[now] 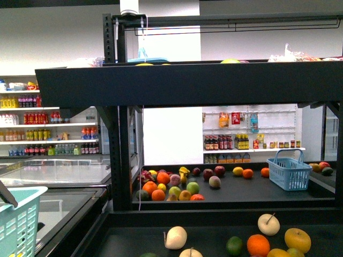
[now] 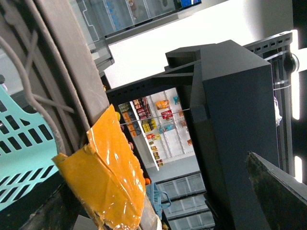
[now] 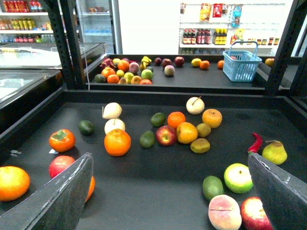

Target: Pick lemon from shelf

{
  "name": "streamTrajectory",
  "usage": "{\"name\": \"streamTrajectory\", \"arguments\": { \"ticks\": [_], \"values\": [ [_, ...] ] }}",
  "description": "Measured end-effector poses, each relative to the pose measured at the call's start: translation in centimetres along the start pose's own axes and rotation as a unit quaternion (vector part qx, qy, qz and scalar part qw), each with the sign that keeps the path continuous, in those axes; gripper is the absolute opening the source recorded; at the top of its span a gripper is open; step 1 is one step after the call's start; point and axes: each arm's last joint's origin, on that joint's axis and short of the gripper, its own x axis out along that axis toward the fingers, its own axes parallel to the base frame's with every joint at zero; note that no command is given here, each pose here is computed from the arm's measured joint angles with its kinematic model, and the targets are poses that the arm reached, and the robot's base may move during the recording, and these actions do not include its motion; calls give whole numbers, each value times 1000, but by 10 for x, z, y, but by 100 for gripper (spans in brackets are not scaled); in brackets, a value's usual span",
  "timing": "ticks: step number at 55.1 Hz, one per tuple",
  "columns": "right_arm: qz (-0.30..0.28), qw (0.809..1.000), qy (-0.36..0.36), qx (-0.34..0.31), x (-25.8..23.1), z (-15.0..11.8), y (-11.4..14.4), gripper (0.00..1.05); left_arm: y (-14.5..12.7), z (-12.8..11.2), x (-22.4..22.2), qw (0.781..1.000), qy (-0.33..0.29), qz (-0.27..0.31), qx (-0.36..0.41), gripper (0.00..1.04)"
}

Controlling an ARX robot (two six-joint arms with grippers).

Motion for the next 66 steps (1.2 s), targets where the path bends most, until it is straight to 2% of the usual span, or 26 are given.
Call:
{"name": "streamTrajectory", "arguments": {
  "ticks": [16, 29, 38, 43, 51, 55, 59, 66],
  "values": [
    [0, 1000, 0, 0, 0, 0, 0, 97, -17, 5, -20, 998, 12, 49, 48, 97],
    [0, 1000, 0, 0, 0, 0, 0, 97, -58, 5, -49, 984, 10, 99, 146, 97],
    [0, 1000, 0, 0, 0, 0, 0, 97, -104, -8, -81, 955, 3, 120, 272, 97],
    [0, 1000, 0, 0, 0, 0, 0, 97, -128, -25, -103, 931, 5, 116, 346, 97],
    [0, 1000, 0, 0, 0, 0, 0, 97, -159, -56, -144, 902, 1, 87, 423, 97],
    [0, 1000, 0, 0, 0, 0, 0, 97, -158, -61, -168, 870, 52, 41, 489, 84],
    [0, 1000, 0, 0, 0, 0, 0, 97, -139, -68, -195, 845, 64, 34, 530, 69],
    [0, 1000, 0, 0, 0, 0, 0, 97, -107, -80, -223, 830, 66, 32, 553, 46]
  ]
}}
